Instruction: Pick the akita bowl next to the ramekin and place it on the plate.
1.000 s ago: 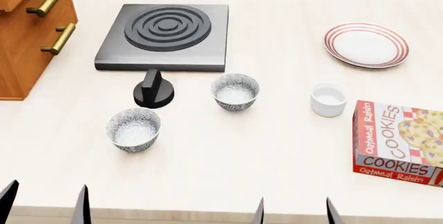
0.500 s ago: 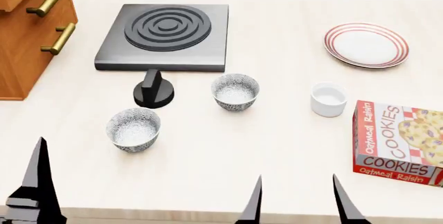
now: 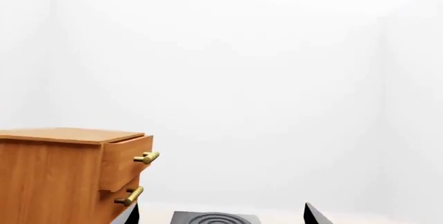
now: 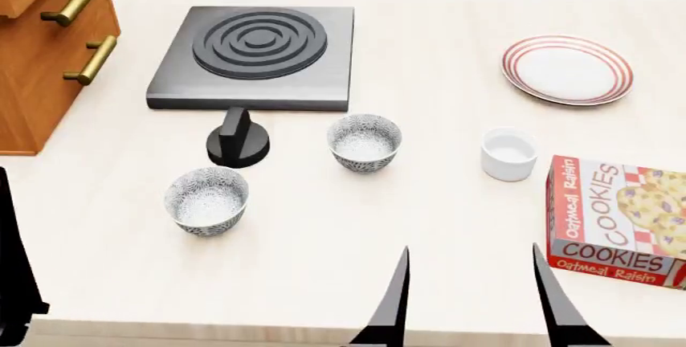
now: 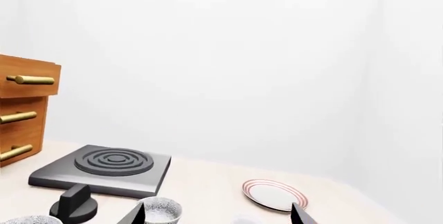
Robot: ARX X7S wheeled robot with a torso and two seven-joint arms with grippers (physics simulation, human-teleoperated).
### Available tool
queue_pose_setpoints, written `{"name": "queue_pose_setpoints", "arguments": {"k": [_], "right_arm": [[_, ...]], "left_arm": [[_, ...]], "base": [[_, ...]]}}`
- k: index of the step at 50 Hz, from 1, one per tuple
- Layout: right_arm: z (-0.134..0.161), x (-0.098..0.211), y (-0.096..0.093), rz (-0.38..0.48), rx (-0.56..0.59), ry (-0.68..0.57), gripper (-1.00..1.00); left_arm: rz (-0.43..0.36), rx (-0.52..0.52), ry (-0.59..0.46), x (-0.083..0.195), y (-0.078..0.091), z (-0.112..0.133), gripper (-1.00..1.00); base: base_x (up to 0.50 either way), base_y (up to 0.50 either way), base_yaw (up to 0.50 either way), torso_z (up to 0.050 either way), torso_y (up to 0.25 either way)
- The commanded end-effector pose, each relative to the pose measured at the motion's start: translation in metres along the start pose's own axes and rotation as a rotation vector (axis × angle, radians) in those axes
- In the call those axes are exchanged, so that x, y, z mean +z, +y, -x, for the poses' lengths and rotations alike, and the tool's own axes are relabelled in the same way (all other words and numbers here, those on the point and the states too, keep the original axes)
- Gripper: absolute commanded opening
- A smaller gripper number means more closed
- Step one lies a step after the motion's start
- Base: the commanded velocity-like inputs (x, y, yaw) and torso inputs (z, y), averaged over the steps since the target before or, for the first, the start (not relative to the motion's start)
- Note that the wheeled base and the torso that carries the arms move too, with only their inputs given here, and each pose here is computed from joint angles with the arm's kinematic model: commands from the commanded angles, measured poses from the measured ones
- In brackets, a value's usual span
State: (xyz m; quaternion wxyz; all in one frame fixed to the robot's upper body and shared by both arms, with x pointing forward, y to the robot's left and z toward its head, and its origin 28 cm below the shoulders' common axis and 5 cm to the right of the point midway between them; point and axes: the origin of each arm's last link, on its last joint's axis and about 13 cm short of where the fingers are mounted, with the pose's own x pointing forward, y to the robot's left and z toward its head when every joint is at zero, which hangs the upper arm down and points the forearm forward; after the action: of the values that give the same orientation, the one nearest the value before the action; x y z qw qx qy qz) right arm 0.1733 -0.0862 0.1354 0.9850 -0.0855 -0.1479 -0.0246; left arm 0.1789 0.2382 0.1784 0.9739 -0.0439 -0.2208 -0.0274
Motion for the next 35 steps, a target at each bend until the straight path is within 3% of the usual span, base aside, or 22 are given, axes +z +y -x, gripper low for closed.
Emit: {"name": "queue_pose_setpoints", "arguments": {"k": [1, 35], "right_arm": [[0.0012, 0.0043, -0.0007, 0.004, -0.004, -0.024, 1.0], [0.002, 0.0036, -0.0034, -0.029, 0.003, -0.042, 1.0]], "left_arm": [[0.011, 0.007, -0.035, 0.0071, 0.001, -0.0017, 1.0], [0.002, 0.016, -0.039, 0.0034, 0.0019, -0.0022, 1.0]], "base": [[0.0, 0.0, 0.0, 0.0, 0.0], [0.01, 0.0, 0.0, 0.0, 0.0]]}}
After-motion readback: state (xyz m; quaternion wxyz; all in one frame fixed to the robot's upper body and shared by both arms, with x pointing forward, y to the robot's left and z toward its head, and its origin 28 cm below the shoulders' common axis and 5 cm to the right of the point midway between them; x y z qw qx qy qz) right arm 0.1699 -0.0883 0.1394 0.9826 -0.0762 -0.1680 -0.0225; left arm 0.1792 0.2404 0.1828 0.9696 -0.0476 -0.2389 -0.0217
